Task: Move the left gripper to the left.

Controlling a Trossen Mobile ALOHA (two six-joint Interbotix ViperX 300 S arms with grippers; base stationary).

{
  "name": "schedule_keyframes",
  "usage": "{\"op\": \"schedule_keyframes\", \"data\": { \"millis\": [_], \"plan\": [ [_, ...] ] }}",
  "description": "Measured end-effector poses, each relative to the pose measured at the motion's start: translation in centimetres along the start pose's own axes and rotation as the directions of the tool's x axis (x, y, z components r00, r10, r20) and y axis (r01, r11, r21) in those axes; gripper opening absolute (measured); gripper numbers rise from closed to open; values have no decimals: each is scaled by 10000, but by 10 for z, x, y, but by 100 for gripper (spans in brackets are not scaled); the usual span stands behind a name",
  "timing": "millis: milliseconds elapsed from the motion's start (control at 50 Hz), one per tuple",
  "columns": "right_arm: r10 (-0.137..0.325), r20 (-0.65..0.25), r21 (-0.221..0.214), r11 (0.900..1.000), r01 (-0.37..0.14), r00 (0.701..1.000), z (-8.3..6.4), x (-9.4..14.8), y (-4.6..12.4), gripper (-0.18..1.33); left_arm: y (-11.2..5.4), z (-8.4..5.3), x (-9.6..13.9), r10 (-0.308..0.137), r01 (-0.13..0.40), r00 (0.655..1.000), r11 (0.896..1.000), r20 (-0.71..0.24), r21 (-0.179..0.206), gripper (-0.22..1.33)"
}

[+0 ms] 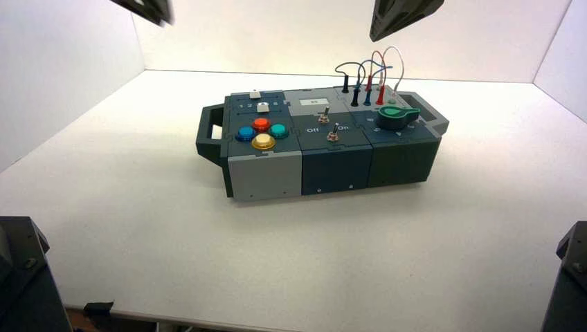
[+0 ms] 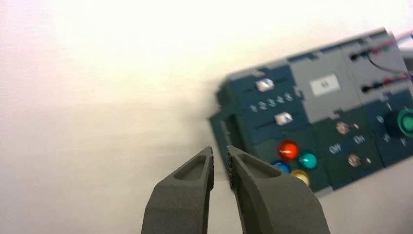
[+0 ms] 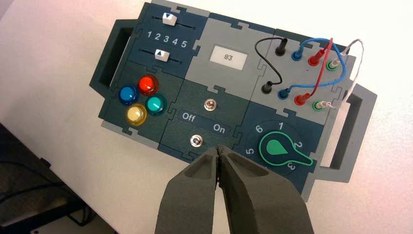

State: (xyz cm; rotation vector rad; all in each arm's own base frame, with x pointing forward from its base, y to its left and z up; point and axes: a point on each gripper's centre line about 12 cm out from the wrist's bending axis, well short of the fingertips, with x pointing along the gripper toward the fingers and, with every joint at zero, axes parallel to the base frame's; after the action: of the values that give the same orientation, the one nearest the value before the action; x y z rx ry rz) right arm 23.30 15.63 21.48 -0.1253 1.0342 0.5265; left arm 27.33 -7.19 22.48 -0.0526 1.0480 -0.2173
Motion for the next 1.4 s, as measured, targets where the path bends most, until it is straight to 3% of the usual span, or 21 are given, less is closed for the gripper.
{"op": "schedule_keyframes", "data": {
  "millis": [200, 400, 640, 740, 1400],
  "plan": [
    [0, 0, -31, 10000, 0, 10000, 0, 0, 0, -14, 43, -7, -27, 911, -841, 9933, 9919, 710, -956, 33],
    [-8, 2, -48, 10000, 8, 10000, 0, 0, 0, -14, 68, -12, -53, 1609, -1439, 9794, 9801, 1224, -1365, 34],
    [0, 0, -92, 10000, 0, 10000, 0, 0, 0, -14, 98, -20, -73, 2540, -2170, 9551, 9503, 1527, -2234, 33],
    [-17, 2, -107, 9999, 17, 10000, 0, 0, -1, -14, 103, -22, -77, 2713, -2295, 9495, 9430, 1576, -2410, 33],
    [-57, -271, -126, 9999, 53, 9996, -9, 4, -2, -13, 103, -25, -74, 2656, -2257, 9530, 9433, 1455, -2433, 32]
  ]
}}
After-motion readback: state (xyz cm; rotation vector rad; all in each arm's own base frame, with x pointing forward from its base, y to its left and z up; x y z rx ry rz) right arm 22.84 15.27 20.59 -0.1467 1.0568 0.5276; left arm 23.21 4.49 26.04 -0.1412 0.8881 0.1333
